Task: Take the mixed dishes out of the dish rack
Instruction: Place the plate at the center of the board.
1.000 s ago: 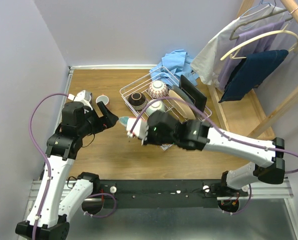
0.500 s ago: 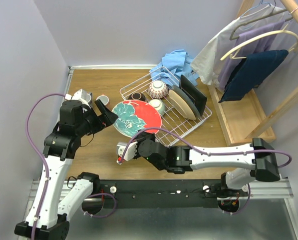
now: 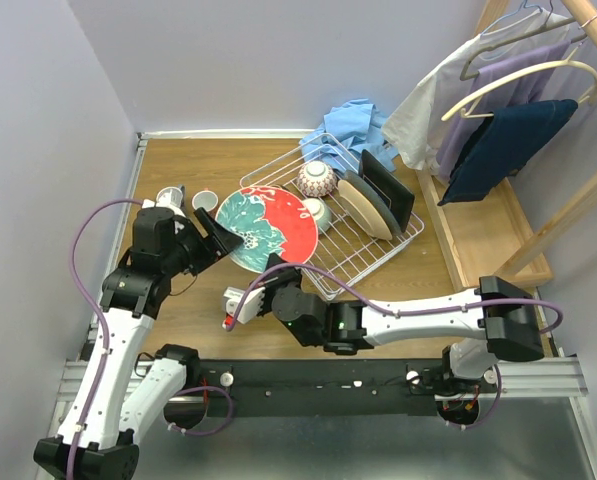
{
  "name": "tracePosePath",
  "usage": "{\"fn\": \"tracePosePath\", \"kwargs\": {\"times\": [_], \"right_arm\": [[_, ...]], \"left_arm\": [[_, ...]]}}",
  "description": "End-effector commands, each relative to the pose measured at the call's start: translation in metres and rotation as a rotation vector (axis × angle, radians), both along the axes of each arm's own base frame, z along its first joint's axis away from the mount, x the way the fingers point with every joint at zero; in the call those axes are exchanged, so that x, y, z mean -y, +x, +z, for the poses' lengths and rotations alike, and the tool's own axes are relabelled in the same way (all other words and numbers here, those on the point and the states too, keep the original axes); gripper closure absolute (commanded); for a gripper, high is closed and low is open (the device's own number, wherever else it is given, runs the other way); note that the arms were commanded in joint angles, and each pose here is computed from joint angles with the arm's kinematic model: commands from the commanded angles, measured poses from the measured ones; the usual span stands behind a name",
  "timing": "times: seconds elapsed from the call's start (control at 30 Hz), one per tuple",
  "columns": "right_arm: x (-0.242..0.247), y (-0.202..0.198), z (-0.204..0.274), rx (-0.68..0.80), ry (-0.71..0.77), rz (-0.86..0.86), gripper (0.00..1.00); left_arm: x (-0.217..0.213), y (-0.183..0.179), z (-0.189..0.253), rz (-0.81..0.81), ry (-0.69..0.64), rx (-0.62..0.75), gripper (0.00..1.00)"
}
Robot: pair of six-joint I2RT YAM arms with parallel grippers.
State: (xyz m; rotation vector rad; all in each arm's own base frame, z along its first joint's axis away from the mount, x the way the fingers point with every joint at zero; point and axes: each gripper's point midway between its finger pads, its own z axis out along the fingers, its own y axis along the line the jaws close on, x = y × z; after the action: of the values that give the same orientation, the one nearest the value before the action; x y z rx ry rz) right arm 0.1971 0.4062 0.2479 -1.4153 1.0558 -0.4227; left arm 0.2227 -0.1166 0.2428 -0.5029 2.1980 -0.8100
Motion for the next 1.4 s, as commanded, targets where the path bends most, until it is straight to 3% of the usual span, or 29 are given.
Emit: {"fn": "tracePosePath", "kwargs": {"times": [0.0,0.1,0.3,0.43,0.5,0.6,0.63,0.83,1.0,1.37], "right_arm": [[-0.005,0.002,0.040,0.042,0.165,-0.051,0.99],[-0.008,0.002,0.032,0.025,0.160,-0.053,0.99],[-0.010,0.001,0.025,0.005,0.157,-0.054,0.99],[-0.012,-0.001,0.021,-0.004,0.151,-0.036,0.97],[-0.013,-0.003,0.019,-0.016,0.151,-0.022,0.89],[-0.014,-0.006,0.016,-0.051,0.149,-0.010,0.64],[-0.015,-0.008,0.014,-0.063,0.147,-0.001,0.49],[-0.012,-0.017,0.009,-0.174,0.165,0.017,0.13],[0.003,-0.027,0.019,-0.283,0.253,0.032,0.01],[0.042,-0.037,0.034,-0.435,0.408,0.008,0.00]], "left_arm": [[0.011,0.002,0.005,-0.014,-0.090,0.042,0.27],[0.011,0.003,0.004,0.007,-0.112,0.052,0.36],[0.007,0.005,0.002,0.070,-0.163,0.080,0.65],[0.004,0.005,0.003,0.094,-0.168,0.101,1.00],[0.002,0.005,0.004,0.107,-0.168,0.106,1.00],[-0.002,0.005,0.007,0.129,-0.160,0.116,1.00],[-0.004,0.005,0.006,0.135,-0.156,0.112,1.00],[-0.019,0.007,0.010,0.224,-0.135,0.144,1.00],[-0.040,0.012,0.014,0.334,-0.087,0.168,1.00],[-0.080,0.026,0.002,0.532,0.005,0.142,1.00]]}}
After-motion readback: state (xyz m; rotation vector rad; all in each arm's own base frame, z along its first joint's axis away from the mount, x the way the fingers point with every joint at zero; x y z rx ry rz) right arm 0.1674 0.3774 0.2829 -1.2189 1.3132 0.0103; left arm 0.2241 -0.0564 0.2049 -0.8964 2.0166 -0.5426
